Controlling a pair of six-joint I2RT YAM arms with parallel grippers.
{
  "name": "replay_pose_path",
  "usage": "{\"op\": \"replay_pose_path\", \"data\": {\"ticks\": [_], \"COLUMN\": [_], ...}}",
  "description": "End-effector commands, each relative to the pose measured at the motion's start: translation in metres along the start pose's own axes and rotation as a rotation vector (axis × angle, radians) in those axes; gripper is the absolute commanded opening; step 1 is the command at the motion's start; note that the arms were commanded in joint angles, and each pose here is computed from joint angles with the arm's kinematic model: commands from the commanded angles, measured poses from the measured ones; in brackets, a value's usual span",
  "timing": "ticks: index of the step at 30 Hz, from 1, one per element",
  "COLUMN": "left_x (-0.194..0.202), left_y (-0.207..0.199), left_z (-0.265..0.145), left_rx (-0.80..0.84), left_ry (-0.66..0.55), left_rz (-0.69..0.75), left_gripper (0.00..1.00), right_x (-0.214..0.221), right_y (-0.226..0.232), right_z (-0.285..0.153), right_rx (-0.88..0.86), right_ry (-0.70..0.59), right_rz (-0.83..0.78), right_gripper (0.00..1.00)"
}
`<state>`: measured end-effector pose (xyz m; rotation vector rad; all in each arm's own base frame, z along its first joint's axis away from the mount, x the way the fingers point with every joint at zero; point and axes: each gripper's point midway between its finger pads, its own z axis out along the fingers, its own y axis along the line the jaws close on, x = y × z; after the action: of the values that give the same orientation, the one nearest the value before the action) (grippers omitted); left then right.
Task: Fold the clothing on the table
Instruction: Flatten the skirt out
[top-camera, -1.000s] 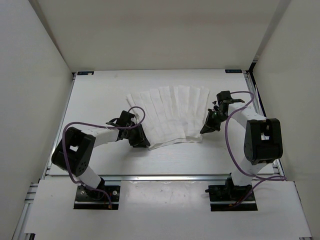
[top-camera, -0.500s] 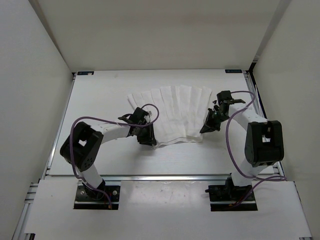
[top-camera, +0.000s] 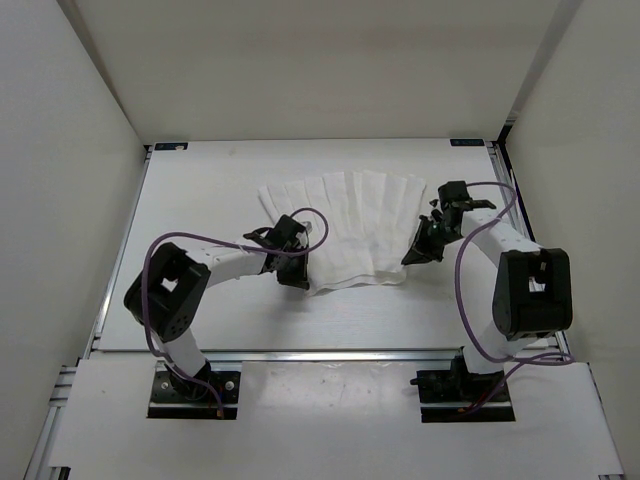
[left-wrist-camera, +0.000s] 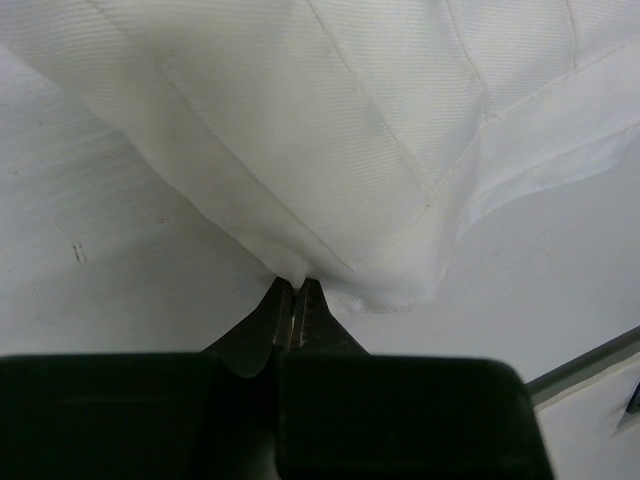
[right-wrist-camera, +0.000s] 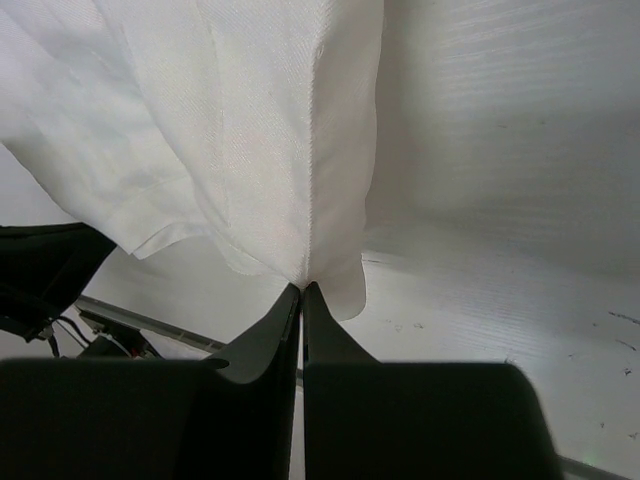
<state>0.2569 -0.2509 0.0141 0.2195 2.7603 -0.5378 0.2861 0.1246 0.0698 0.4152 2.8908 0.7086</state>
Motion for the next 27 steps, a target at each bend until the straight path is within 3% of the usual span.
{"op": "replay_pose_path", "data": {"ticks": [1, 6, 10, 16, 27], "left_x": [0.021, -0.011, -0.03, -0.009, 0.017], "left_y": [0.047, 0.057, 0.088, 0.113, 0.112], "left_z": [0.009, -0.017, -0.042, -0.046, -0.046], "left_rx": [-0.145, -0.108, -0.195, -0.235, -0.192], "left_ry": [0.044, -0.046, -0.11, -0.101, -0.061], "left_rz": [0.002, -0.064, -0.083, -0.112, -0.117], "left_gripper": [0.0, 0.0, 0.0, 0.0, 0.0], "right_x": [0.003, 0.006, 0.013, 0.025, 0.047], "right_y": [0.006, 0.014, 0.01, -0.01, -0.029], "right_z": [-0.011, -0.01, -0.005, 0.004, 0.009], "right_rx": [-0.032, -0.065, -0.064, -0.029, 0.017], "right_ry": [-0.024, -0.02, -0.002, 0.024, 0.072], "right_rz": [0.004, 0.005, 0.021, 0.061, 0.091], "right_gripper": [0.0, 0.01, 0.0, 0.0, 0.01]}}
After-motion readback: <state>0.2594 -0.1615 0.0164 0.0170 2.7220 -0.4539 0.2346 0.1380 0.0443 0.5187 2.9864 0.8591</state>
